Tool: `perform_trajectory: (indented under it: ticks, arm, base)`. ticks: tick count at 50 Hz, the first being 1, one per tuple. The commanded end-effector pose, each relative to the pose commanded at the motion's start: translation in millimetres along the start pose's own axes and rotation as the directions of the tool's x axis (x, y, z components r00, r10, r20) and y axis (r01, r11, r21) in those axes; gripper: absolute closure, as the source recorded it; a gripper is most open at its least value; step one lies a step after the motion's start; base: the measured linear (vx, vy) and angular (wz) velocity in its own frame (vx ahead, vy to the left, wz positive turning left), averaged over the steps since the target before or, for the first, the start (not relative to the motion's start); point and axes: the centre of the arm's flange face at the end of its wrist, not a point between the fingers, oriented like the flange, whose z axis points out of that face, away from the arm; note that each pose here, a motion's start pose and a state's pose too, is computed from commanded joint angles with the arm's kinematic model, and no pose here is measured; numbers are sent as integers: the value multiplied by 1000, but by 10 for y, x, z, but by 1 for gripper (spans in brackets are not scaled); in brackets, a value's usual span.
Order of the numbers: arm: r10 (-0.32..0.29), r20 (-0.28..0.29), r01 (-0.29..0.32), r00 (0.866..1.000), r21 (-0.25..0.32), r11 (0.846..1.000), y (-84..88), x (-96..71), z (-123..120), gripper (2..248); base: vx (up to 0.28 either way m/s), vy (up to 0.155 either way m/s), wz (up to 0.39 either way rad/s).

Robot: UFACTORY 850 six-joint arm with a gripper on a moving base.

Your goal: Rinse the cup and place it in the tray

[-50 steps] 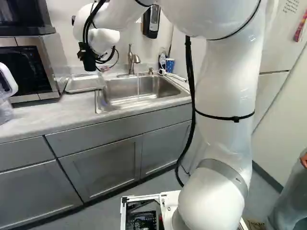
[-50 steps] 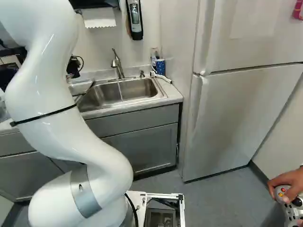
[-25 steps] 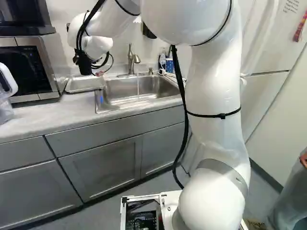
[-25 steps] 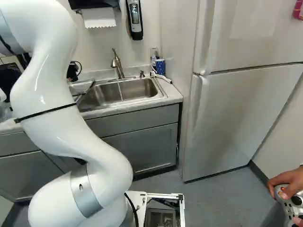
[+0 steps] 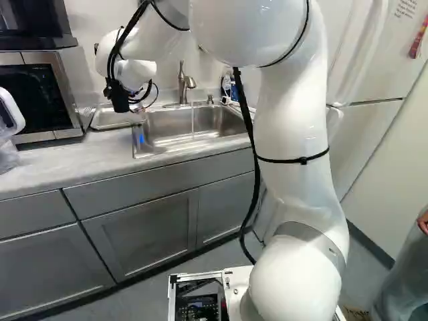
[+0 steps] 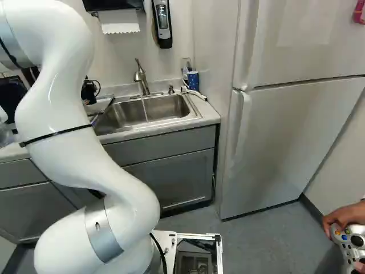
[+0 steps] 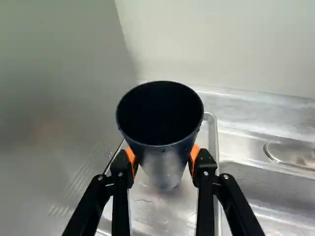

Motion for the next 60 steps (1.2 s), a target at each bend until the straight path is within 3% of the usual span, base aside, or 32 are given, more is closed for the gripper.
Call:
perform_trajectory:
  ticks: [17, 29, 30, 34, 35, 39, 40, 44, 45, 60]
  arm:
    - [-2, 31, 2, 1000, -3, 1000, 8, -166, 125, 129]
    - [-2, 31, 2, 1000, -3, 1000, 8, -166, 125, 118]
    - [-2, 31, 2, 1000, -3, 1000, 8, -166, 125, 85]
    - [-2, 31, 2, 1000, -3, 1000, 8, -166, 125, 85]
    - [-2, 31, 2, 1000, -3, 1000, 8, -166, 125, 51]
    - [-2, 31, 2, 1000, -3, 1000, 8, -166, 125, 51]
    - [-2, 31, 2, 1000, -3, 1000, 8, -166, 125, 15]
    - [-2, 31, 2, 1000, -3, 1000, 8, -166, 125, 15]
    - [-2, 31, 2, 1000, -3, 1000, 8, -166, 125, 3]
    - [-1, 18, 1, 1000, -2, 1000, 5, -94, 71, 3]
  base:
    - [0, 0, 0]
    - [0, 0, 0]
    - [0, 0, 0]
    - [0, 0, 0]
    - [0, 0, 0]
    - [0, 0, 0]
    - [0, 0, 0]
    - [0, 0, 0]
    - [0, 0, 0]
    - [0, 0, 0]
